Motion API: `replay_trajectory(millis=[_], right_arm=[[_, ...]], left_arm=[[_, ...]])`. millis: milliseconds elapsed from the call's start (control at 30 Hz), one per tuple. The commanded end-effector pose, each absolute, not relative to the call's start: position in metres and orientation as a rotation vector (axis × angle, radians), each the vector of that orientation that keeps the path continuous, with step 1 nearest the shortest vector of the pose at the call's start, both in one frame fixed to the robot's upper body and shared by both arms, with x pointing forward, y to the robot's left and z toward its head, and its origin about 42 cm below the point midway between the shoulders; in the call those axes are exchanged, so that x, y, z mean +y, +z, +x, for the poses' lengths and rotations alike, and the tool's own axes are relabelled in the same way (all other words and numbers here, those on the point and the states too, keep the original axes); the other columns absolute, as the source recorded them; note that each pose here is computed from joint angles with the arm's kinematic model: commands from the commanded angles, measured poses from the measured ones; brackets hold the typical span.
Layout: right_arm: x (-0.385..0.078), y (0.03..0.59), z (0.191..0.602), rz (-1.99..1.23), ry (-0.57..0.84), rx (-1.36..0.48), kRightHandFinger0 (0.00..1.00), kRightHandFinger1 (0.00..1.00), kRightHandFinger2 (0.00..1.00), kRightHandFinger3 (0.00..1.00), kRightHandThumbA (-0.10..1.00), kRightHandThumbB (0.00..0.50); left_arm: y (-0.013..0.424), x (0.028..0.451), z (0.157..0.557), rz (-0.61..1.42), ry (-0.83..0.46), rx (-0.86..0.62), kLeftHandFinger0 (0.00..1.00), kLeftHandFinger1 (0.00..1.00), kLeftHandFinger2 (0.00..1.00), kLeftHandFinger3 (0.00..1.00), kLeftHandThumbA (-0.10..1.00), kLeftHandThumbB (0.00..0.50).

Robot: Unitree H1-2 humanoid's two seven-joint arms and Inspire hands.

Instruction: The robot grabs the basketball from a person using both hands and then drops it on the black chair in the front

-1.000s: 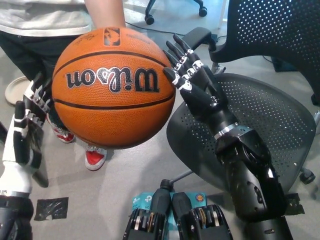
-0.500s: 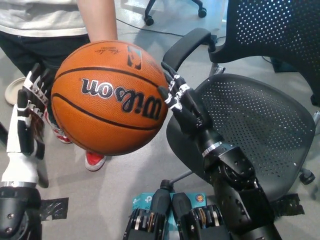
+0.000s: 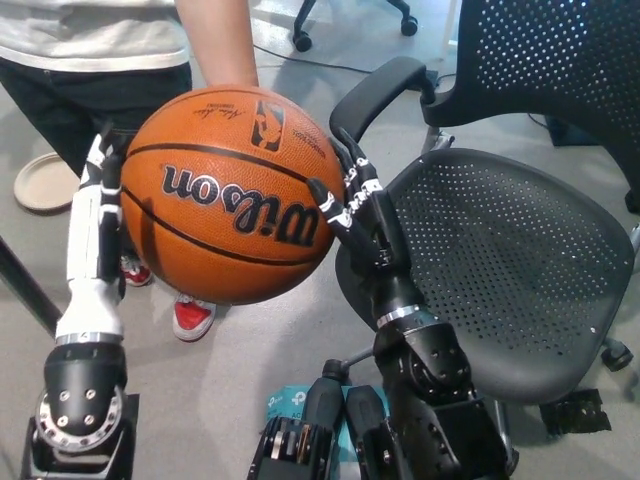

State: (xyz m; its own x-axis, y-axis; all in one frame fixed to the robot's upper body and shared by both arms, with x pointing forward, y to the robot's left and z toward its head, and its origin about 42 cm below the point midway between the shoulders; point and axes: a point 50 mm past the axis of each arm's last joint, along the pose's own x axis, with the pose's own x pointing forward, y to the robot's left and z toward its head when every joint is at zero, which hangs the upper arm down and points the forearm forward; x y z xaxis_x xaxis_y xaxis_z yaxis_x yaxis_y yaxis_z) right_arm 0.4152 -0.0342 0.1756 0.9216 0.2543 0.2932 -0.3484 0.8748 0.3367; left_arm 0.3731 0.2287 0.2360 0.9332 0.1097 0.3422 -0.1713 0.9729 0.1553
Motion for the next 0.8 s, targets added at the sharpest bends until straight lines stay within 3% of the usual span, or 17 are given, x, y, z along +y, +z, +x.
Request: replay_trajectory(millis=[0, 400, 500, 600, 667, 767], right_arm=[[0.042, 0.223, 0.399, 0.381, 0.513, -0.34, 1.0, 1.0, 1.0, 1.0, 1.0, 0.169], [0.03, 0.234, 0.406, 0.424, 0.476, -0.335, 1.0, 1.0, 1.0, 1.0, 1.0, 0.177], [0.019, 0.24, 0.41, 0.412, 0.437, -0.329, 1.0, 1.0, 1.0, 1.0, 1.0, 0.227], [0.018, 0.242, 0.411, 0.408, 0.433, -0.328, 1.0, 1.0, 1.0, 1.0, 1.0, 0.231], [0.014, 0.252, 0.411, 0.399, 0.436, -0.354, 1.0, 1.0, 1.0, 1.0, 1.0, 0.231], [0.013, 0.254, 0.411, 0.398, 0.435, -0.355, 1.0, 1.0, 1.0, 1.0, 1.0, 0.235]], left_arm=[[0.253, 0.153, 0.385, 0.168, -0.146, -0.335, 1.0, 1.0, 1.0, 1.0, 1.0, 0.249], [0.267, 0.144, 0.398, 0.222, -0.221, -0.333, 1.0, 1.0, 1.0, 1.0, 1.0, 0.275], [0.279, 0.139, 0.406, 0.282, -0.304, -0.322, 1.0, 1.0, 1.0, 1.0, 1.0, 0.267], [0.282, 0.139, 0.407, 0.289, -0.319, -0.319, 1.0, 1.0, 1.0, 1.0, 1.0, 0.27], [0.3, 0.147, 0.412, 0.351, -0.429, -0.356, 1.0, 1.0, 1.0, 1.0, 1.0, 0.258], [0.302, 0.148, 0.413, 0.358, -0.442, -0.364, 1.0, 1.0, 1.0, 1.0, 1.0, 0.258]])
